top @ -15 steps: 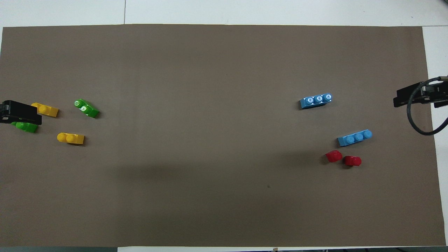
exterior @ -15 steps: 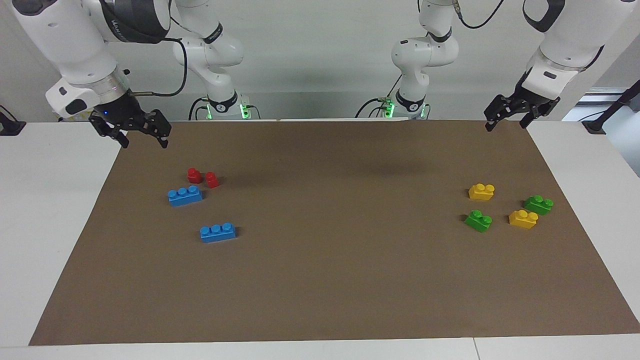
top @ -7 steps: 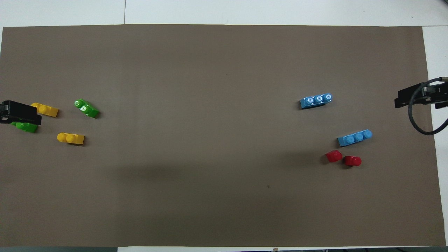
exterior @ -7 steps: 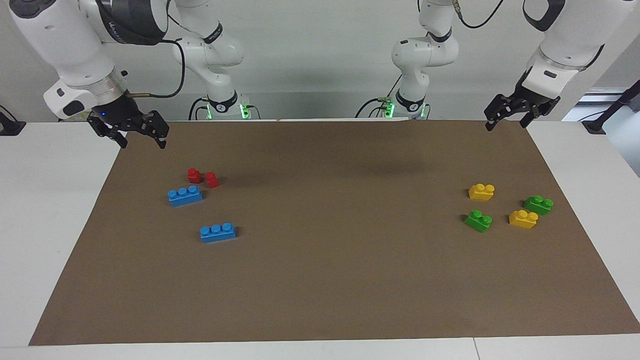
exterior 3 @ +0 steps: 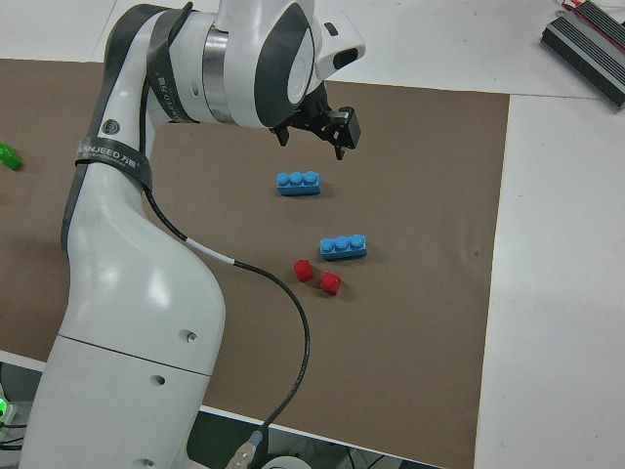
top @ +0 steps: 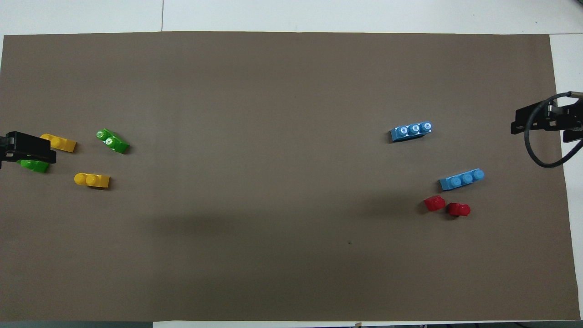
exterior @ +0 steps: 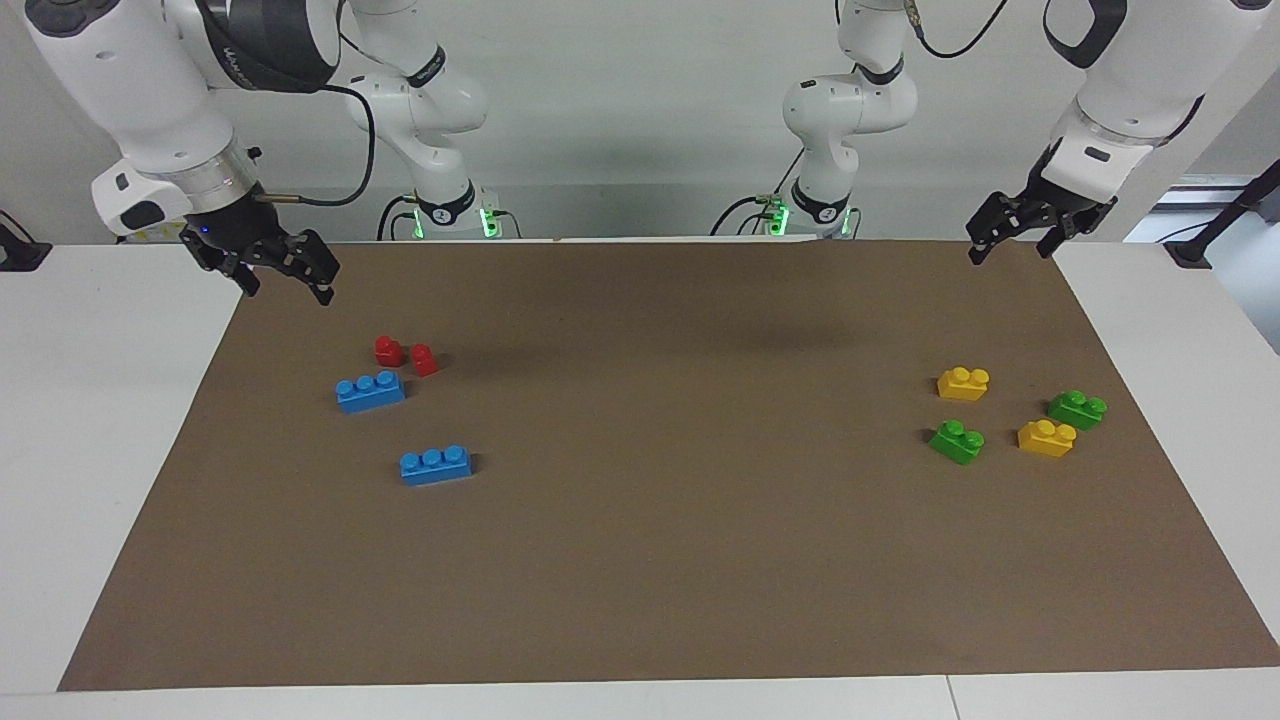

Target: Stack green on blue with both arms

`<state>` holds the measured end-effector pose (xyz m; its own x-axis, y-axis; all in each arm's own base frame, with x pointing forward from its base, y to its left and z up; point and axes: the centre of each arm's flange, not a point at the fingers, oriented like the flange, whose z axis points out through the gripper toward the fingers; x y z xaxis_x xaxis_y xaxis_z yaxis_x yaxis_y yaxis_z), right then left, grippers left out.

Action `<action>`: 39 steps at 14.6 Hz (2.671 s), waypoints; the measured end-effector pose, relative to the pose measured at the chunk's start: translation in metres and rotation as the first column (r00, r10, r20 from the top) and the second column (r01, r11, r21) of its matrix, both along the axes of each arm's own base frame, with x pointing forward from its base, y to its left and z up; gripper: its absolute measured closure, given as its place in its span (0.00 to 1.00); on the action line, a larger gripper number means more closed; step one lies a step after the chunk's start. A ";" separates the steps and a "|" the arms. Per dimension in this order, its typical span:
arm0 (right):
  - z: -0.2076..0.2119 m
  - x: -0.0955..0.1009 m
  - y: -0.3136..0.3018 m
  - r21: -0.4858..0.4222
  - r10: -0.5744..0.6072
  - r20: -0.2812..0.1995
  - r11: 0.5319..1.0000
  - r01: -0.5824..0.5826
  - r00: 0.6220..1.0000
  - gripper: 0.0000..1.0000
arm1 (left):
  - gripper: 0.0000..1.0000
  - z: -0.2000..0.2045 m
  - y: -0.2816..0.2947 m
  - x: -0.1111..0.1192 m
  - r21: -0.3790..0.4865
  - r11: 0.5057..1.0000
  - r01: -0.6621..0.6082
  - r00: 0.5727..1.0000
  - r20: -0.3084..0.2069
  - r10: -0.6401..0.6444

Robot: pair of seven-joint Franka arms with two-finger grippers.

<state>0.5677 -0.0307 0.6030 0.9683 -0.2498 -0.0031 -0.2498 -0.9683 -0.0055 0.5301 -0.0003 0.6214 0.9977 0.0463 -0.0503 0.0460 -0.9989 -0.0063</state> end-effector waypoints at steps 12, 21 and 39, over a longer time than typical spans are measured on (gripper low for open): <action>-0.082 0.049 0.022 0.137 -0.729 -0.138 0.657 0.742 0.671 0.00 | 0.00 -0.068 0.006 0.026 0.006 0.938 -0.348 0.937 0.028 0.348; -0.129 0.074 0.026 0.173 -0.822 -0.241 0.487 0.856 0.516 0.03 | 0.00 -0.147 0.043 0.075 -0.037 0.832 -0.554 0.829 0.062 0.555; -0.230 0.093 0.023 0.139 -0.773 -0.349 0.517 0.845 0.530 0.00 | 0.00 -0.253 0.049 0.111 -0.061 0.674 -0.736 0.670 0.072 0.739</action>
<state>0.6604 -0.0078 0.3730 0.3018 -0.8761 -0.3759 -0.9509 -0.3051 -0.0523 0.6410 0.0486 0.3688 0.6392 0.7688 0.0191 0.7670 -0.6391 0.0575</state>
